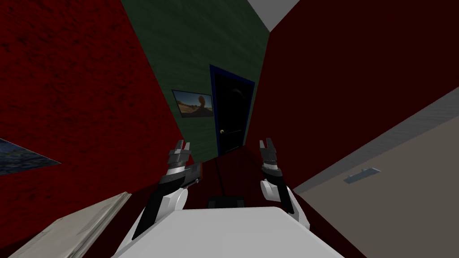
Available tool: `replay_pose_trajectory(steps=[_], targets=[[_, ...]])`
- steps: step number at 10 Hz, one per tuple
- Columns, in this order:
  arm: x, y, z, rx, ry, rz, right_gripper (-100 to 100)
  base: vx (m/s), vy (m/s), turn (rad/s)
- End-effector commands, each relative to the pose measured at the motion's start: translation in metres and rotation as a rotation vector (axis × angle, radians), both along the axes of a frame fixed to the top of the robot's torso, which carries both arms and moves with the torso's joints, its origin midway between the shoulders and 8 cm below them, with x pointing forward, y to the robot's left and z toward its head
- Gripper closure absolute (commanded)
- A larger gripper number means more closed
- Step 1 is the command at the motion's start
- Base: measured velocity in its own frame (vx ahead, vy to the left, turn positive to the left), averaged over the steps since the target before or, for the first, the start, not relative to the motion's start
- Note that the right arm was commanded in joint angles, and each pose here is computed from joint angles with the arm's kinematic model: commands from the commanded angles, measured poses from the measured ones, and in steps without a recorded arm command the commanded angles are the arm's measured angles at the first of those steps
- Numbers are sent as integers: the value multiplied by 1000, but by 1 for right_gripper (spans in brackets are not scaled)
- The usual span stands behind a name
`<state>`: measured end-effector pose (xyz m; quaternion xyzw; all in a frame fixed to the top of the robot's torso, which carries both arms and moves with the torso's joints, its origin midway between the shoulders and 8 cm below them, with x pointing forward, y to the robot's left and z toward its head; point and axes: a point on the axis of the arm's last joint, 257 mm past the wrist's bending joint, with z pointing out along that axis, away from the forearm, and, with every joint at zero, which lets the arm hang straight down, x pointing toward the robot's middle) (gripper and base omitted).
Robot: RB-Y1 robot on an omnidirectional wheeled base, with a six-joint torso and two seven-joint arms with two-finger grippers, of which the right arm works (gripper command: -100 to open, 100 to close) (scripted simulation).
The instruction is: Pull the door open
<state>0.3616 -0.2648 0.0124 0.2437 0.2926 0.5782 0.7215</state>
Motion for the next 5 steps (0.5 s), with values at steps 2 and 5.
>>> replay_pose_trajectory(steps=[2, 5], targets=[[14, 1, -18, -6, 38, 7, -100, 81, -10, 47], [32, 2, -41, -13, 85, 15, -100, 89, -10, 51]])
